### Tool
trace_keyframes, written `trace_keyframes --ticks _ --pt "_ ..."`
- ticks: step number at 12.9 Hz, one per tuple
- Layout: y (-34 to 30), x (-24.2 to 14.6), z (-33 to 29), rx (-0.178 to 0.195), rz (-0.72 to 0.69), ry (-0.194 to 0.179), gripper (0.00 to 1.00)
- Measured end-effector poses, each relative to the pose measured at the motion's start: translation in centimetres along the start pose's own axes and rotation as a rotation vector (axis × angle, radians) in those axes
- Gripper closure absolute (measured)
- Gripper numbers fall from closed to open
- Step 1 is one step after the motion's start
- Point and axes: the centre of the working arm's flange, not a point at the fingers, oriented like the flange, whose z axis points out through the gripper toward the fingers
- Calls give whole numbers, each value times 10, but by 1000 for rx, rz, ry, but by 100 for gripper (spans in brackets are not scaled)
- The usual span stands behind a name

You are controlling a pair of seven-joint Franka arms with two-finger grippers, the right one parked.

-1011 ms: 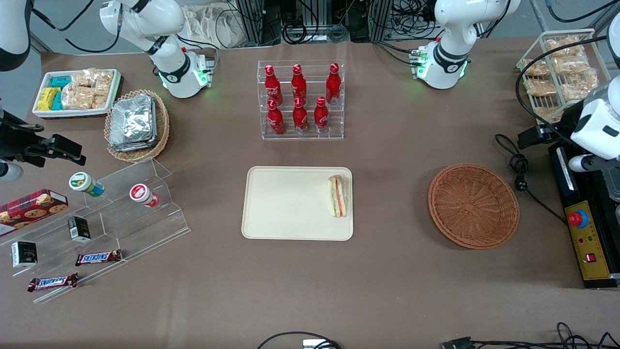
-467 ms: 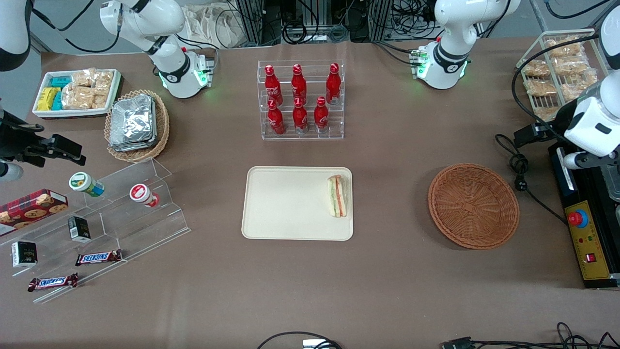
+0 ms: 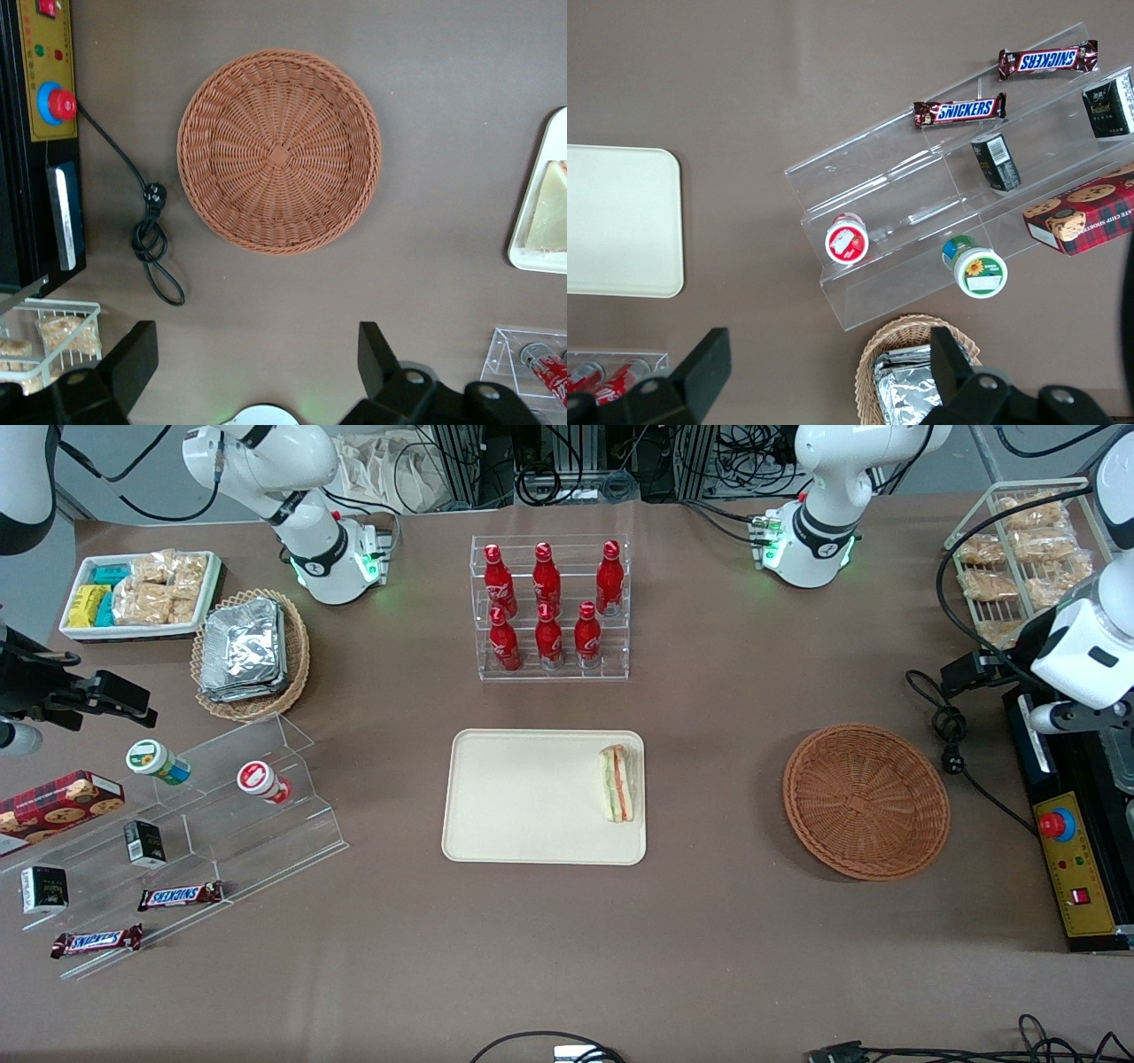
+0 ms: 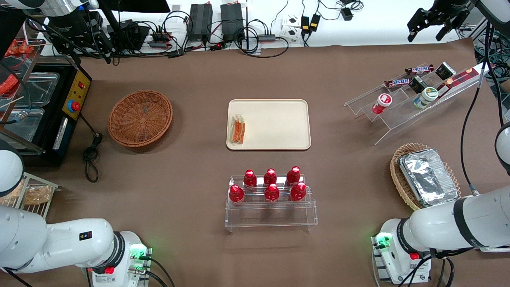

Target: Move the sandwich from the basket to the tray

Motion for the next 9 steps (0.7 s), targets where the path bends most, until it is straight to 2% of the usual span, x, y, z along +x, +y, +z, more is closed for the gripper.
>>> trace_keyframes --ticks 9 --pt "1 5 -2 -4 18 40 0"
